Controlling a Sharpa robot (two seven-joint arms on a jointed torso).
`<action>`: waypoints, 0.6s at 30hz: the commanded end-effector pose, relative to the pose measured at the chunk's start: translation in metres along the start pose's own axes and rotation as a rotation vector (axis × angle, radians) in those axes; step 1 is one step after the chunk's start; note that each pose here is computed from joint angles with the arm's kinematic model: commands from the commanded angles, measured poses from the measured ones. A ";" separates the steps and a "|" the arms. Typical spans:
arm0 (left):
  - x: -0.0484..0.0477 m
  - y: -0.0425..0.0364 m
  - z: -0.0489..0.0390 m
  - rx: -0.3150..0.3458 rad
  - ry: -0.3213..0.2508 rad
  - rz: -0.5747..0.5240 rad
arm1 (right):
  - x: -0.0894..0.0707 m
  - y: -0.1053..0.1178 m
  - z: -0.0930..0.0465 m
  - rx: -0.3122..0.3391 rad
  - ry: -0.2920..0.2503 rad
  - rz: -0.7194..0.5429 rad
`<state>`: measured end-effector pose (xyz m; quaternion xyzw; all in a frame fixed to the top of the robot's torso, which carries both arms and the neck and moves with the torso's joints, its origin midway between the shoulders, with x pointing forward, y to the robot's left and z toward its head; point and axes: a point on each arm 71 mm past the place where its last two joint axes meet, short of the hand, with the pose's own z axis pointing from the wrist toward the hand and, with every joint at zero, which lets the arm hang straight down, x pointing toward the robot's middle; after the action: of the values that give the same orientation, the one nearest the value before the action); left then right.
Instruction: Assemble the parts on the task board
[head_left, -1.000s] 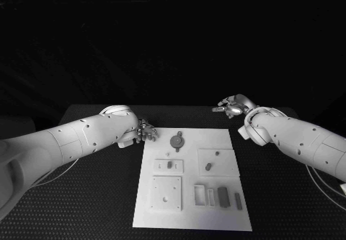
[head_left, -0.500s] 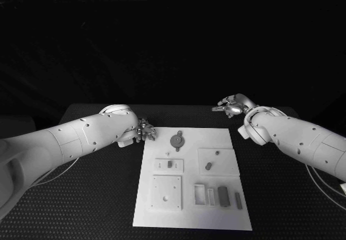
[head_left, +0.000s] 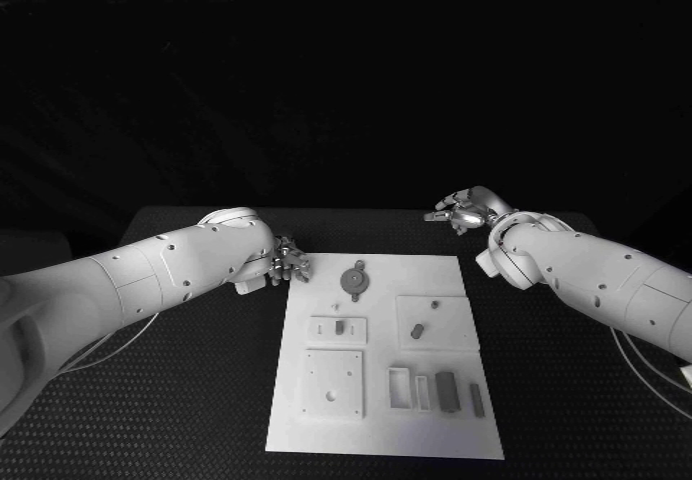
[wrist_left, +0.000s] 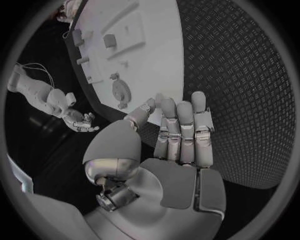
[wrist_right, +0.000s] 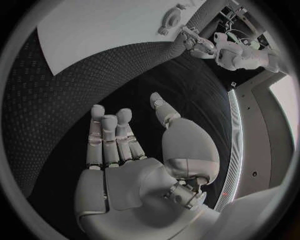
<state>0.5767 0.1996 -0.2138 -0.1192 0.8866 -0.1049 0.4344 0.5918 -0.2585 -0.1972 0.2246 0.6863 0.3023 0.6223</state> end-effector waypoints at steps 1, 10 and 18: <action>0.0008 0.0016 -0.0008 0.010 0.009 -0.056 | 0.002 0.000 0.000 -0.009 0.015 0.001; 0.0067 0.0129 -0.0139 0.006 0.023 -0.201 | 0.000 -0.001 -0.001 -0.007 0.013 0.001; 0.0208 0.0212 -0.0386 0.010 -0.030 -0.267 | -0.002 -0.003 -0.002 -0.005 0.011 0.000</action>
<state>0.5328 0.2172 -0.2142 -0.1926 0.8749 -0.1610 0.4141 0.5907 -0.2631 -0.1977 0.2259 0.6866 0.2999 0.6226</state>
